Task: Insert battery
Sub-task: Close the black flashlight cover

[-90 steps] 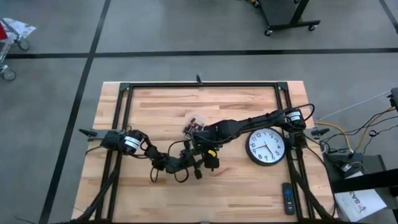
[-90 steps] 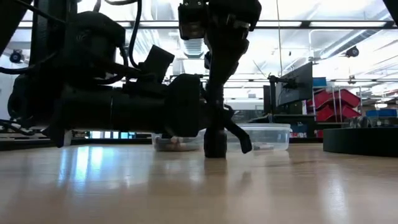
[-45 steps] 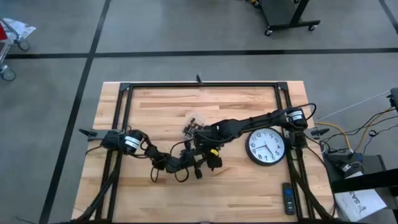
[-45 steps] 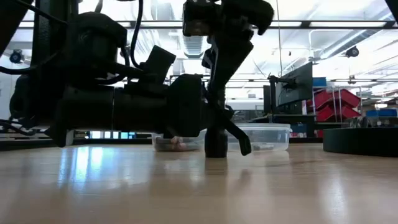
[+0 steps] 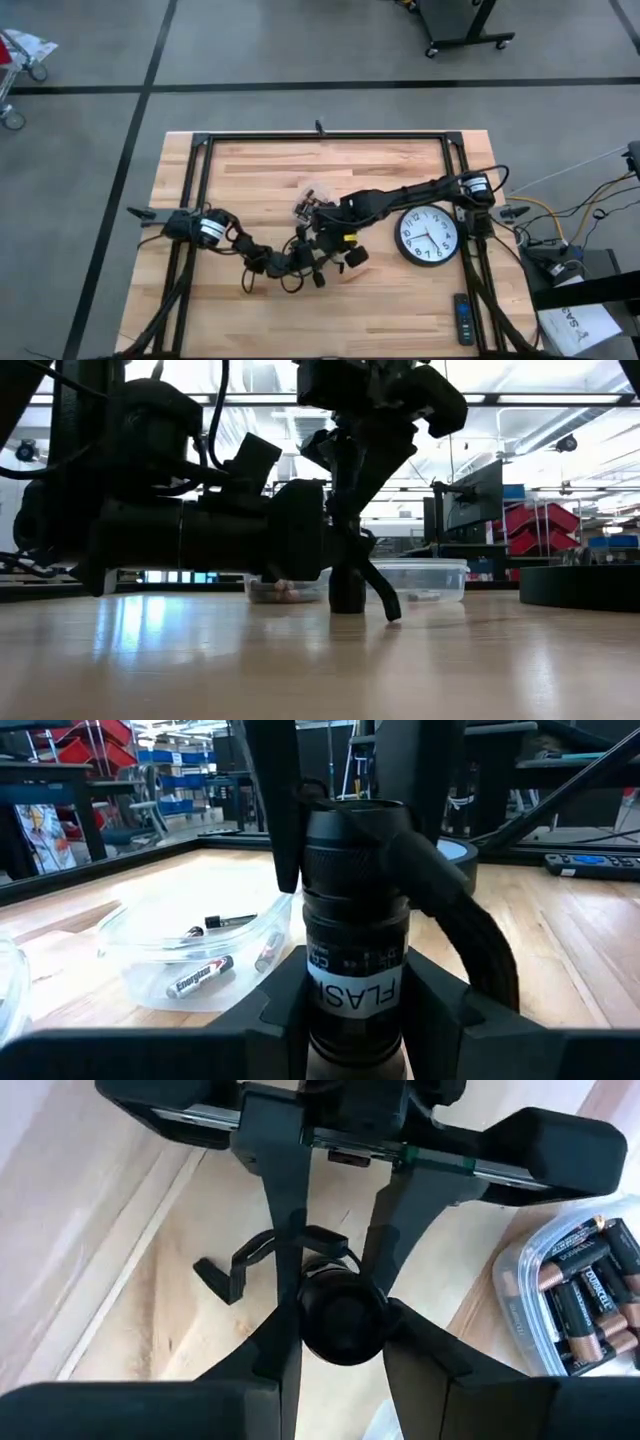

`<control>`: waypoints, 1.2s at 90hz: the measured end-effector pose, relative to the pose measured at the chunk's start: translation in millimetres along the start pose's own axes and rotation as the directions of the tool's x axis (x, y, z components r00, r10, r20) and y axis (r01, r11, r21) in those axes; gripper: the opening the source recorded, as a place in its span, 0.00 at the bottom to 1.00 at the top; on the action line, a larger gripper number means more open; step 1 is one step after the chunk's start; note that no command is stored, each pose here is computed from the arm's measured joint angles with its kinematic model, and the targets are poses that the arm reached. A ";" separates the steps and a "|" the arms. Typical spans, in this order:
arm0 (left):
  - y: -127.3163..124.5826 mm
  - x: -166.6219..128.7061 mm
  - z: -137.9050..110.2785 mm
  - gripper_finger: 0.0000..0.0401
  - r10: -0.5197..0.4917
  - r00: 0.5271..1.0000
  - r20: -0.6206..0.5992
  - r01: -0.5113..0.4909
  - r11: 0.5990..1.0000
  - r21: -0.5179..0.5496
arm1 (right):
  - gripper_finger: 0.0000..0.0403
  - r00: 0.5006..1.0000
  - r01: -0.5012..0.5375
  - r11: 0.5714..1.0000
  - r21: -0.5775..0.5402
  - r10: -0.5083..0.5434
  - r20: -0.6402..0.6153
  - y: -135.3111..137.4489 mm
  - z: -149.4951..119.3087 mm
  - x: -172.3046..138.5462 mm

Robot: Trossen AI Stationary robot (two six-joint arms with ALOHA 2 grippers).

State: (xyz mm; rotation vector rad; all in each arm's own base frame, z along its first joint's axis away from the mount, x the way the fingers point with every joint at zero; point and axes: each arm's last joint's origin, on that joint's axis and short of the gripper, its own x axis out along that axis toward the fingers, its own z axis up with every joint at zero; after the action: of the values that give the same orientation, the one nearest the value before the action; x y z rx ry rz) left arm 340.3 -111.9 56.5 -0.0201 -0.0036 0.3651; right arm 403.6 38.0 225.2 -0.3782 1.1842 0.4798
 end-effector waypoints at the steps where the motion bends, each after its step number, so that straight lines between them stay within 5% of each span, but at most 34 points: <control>1: 0.0 0.0 0.0 0.23 0.000 1.000 0.000 0.000 1.000 0.000 | 0.23 1.000 -0.003 1.000 0.001 0.003 0.003 -0.5 -0.2 -0.1; 59: -1.3 -1.3 0.6 0.23 -0.005 1.000 0.006 0.005 1.000 0.008 | 0.25 0.997 -0.038 0.998 -0.059 0.042 0.067 -3.1 1.5 1.6; 82: -1.5 -1.0 0.0 0.23 -0.016 1.000 0.001 0.016 1.000 0.007 | 0.36 0.996 -0.051 0.988 0.145 0.041 0.075 -1.6 3.4 6.2; 108: -1.4 -0.8 0.0 0.23 -0.013 1.000 0.001 0.013 1.000 0.000 | 0.31 0.998 -0.050 0.879 0.475 0.030 0.050 -0.9 2.1 6.3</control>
State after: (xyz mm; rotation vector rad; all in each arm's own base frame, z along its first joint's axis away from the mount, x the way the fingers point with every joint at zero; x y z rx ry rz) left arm 340.0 -113.5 56.6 -0.0195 -0.0051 0.3521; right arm 407.6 39.3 220.0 0.0832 1.2267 0.2152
